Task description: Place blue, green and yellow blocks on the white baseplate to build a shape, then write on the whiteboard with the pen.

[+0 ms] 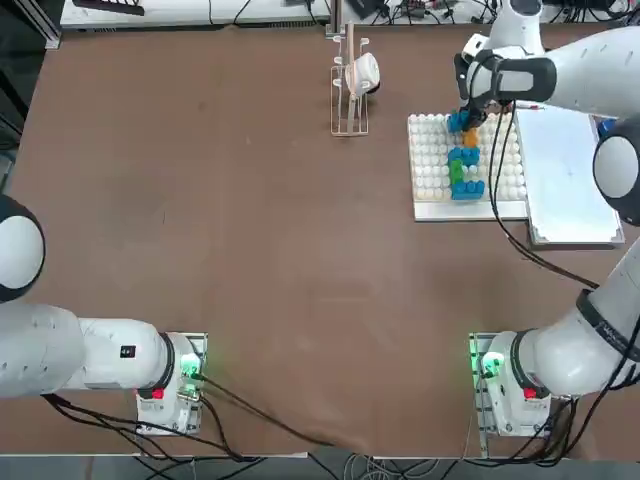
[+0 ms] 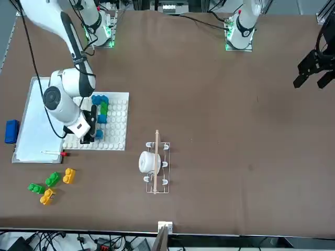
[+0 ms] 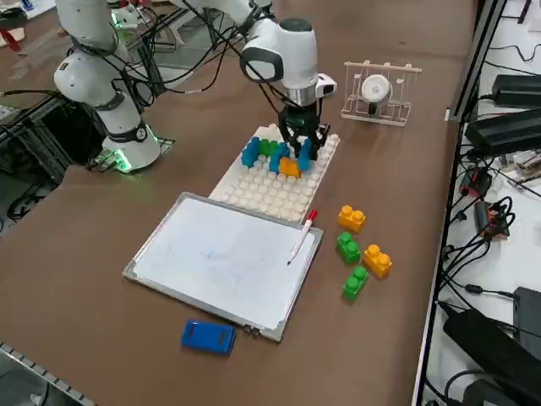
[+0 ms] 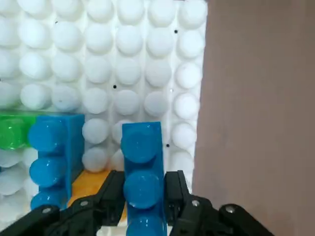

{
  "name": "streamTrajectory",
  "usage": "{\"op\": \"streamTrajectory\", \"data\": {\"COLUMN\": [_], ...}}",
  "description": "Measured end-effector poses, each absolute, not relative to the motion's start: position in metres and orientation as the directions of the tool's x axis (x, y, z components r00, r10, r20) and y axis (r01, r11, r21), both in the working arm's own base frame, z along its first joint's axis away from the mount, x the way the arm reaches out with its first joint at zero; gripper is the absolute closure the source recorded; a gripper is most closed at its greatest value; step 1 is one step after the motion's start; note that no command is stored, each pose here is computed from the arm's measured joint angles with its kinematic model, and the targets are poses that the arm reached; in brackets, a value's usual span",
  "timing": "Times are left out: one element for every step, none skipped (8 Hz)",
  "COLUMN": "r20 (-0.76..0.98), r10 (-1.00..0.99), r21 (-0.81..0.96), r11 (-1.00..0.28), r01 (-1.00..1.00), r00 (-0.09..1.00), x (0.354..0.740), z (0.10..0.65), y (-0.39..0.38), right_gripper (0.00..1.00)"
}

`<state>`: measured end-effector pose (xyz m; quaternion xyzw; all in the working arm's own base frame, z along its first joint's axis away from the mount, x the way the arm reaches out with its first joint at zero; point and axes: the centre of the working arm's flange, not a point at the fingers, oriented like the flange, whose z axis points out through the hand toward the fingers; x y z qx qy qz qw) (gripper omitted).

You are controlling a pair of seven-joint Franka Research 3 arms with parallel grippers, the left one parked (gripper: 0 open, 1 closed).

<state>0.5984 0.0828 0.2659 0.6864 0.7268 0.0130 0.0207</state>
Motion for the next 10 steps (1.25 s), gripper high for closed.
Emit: {"op": "streamTrajectory", "data": {"r20": [-0.010, -0.008, -0.006, -0.003, 0.004, 0.016, 0.026, 0.033, 0.040, 0.046], "r10": [0.999, 0.999, 0.999, 0.999, 0.999, 0.999, 0.999, 0.999, 0.999, 0.998], "r21": [0.048, 0.052, 0.054, 0.056, 0.056, 0.058, 0.057, 0.055, 0.054, 0.054], "r11": [0.054, 0.051, 0.046, 0.042, 0.038, 0.037, 0.039, 0.039, 0.035, 0.030], "r01": [0.997, 0.997, 0.997, 0.998, 0.998, 0.998, 0.998, 0.998, 0.998, 0.998], "r00": [-0.054, -0.050, -0.046, -0.041, -0.038, -0.038, -0.041, -0.041, -0.037, -0.033], "x": [0.599, 0.599, 0.599, 0.599, 0.599, 0.599, 0.599, 0.599, 0.599, 0.599], "z": [0.266, 0.266, 0.265, 0.262, 0.259, 0.256, 0.254, 0.252, 0.252, 0.252], "y": [0.082, 0.081, 0.080, 0.078, 0.079, 0.083, 0.086, 0.087, 0.086, 0.083], "right_gripper": [0.57, 0.57, 0.57, 0.57, 0.57, 0.57, 0.57, 0.57, 0.57, 0.57]}}
